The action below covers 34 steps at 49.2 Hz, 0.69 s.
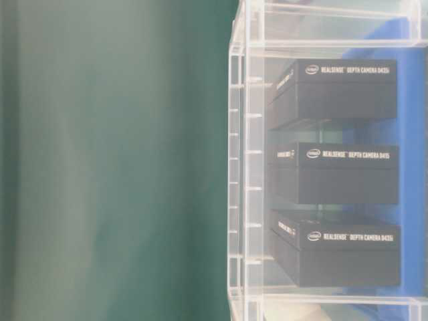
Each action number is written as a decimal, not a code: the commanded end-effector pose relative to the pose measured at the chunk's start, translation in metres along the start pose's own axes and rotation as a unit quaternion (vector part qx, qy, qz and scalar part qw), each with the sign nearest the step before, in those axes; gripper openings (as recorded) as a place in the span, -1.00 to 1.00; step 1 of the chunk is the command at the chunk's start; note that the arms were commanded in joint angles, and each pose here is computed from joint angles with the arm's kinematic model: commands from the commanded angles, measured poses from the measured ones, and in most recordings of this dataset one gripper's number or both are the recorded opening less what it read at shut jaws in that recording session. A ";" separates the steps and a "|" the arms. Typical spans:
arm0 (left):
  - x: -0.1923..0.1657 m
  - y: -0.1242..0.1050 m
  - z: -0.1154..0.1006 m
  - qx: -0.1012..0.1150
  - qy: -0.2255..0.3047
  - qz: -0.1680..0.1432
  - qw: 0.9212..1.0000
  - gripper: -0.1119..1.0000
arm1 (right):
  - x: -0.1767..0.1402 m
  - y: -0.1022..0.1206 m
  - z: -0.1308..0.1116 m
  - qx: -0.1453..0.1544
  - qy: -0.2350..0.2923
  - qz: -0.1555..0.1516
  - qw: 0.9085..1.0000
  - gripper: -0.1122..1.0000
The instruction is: Take out the box from the case.
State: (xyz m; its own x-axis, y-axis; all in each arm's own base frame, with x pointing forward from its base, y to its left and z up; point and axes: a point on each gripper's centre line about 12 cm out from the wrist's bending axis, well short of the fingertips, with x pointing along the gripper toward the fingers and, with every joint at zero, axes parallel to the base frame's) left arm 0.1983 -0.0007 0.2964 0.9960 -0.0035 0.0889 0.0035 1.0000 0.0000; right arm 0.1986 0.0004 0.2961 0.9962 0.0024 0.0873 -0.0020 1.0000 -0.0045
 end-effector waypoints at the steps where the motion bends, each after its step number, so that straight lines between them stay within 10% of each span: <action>1: 0.003 0.000 0.002 0.010 0.005 -0.002 1.000 -0.77 | 0.002 -0.002 0.002 0.006 -0.001 -0.005 1.000 -0.76; 34: 0.008 -0.003 0.050 0.007 -0.002 -0.008 1.000 -0.77 | 0.021 -0.003 0.052 0.051 0.048 -0.008 0.998 -0.76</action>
State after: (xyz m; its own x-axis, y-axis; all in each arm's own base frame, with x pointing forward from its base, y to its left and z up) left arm 0.2015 -0.0032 0.3243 0.9982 -0.0173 0.0567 0.0167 0.9998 0.0122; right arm 0.2120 -0.0016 0.3295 0.9993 -0.0077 -0.0368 0.0109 0.9961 0.0873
